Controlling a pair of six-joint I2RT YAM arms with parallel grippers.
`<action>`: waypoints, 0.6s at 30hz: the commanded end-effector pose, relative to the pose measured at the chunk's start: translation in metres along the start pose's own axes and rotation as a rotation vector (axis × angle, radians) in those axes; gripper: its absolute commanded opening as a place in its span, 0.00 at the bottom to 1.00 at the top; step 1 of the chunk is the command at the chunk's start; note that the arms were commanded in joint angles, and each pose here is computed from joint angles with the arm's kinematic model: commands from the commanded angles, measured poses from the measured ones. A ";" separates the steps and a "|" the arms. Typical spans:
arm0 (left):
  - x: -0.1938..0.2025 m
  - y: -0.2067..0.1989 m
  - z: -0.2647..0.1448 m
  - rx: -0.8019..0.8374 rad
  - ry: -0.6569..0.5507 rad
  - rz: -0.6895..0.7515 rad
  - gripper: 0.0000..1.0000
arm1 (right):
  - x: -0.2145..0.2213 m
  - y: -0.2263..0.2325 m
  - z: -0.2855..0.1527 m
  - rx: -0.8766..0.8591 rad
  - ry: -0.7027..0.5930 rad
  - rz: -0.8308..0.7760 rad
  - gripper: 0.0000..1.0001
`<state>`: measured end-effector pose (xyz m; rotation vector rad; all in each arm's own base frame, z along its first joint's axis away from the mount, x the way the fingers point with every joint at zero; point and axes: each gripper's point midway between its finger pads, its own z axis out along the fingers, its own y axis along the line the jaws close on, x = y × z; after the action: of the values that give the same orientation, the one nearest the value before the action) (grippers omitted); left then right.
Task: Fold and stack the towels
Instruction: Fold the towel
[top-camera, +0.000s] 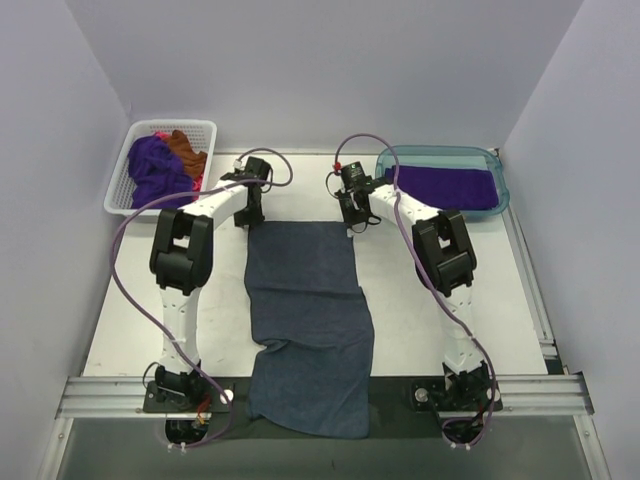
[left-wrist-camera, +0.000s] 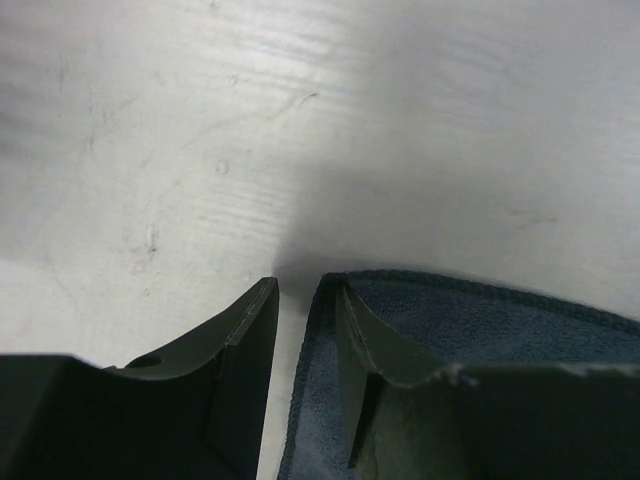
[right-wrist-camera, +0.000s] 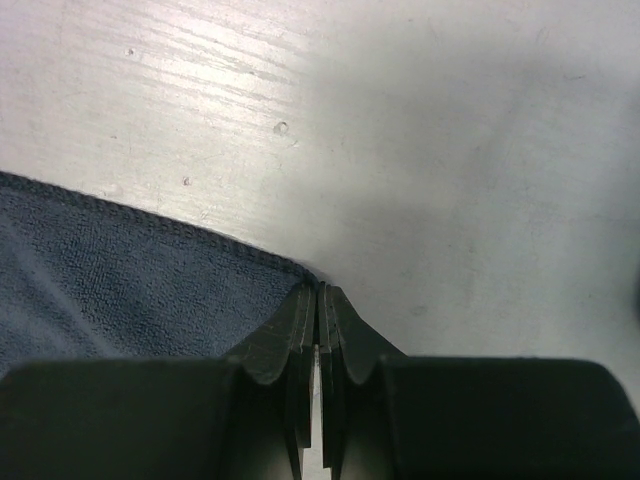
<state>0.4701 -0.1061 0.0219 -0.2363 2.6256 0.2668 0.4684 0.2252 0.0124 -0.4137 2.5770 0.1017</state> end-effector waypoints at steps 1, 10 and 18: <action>0.060 0.036 0.009 -0.081 0.210 0.022 0.40 | 0.056 -0.001 -0.009 -0.003 0.192 -0.028 0.00; 0.078 0.038 0.006 -0.056 0.243 0.009 0.48 | 0.052 0.003 -0.020 -0.018 0.175 -0.054 0.00; 0.071 0.016 0.010 0.017 0.241 0.039 0.40 | 0.049 0.011 -0.019 -0.018 0.165 -0.097 0.00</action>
<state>0.4484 -0.0932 0.0206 -0.2984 2.6715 0.2216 0.4530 0.2274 0.0123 -0.4884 2.5949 0.1048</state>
